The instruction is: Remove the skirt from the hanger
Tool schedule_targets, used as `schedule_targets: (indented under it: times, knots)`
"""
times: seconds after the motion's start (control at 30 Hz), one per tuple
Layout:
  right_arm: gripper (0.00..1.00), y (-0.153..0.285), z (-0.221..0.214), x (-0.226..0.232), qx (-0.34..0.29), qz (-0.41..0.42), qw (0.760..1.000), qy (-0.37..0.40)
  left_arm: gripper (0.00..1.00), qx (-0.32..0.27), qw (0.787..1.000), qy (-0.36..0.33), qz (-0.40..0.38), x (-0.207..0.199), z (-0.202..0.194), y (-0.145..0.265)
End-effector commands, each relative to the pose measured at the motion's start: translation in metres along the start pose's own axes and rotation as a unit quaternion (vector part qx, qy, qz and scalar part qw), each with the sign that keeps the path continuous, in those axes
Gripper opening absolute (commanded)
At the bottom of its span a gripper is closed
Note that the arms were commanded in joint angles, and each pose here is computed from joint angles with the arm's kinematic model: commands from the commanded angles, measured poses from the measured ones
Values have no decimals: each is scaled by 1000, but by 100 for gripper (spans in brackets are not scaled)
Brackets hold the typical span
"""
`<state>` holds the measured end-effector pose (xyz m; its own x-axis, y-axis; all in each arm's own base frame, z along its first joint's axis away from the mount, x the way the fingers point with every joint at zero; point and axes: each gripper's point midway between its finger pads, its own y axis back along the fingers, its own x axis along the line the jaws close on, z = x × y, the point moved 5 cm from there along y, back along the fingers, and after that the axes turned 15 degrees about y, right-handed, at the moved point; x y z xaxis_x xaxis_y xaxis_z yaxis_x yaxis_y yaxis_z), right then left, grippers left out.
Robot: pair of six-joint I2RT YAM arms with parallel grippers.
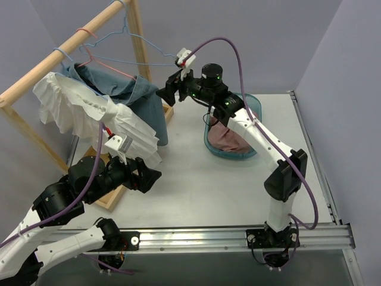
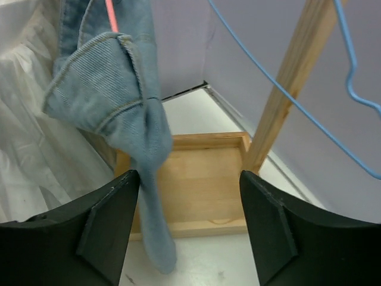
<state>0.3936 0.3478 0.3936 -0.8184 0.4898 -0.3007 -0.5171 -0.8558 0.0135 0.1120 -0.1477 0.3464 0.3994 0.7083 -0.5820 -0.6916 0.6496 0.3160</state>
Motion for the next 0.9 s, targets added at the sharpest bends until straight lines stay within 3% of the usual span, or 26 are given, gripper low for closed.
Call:
schedule_targets:
  times: [0.0,0.07,0.73,0.87]
  knots:
    - [62,-1,48,-1,-66,36,996,53,95,-2,1000,8,-11,-3,1,-1]
    - [57,-3,55,2,-69,44,995,58,94,1,1000,5,-8,-2,0,-2]
    - [55,-49,27,20,-68,127,989,37,94,9,1000,7,-11,1,-6,1]
    - [46,-55,20,23,-63,138,988,32,95,9,1000,5,-10,1,-5,1]
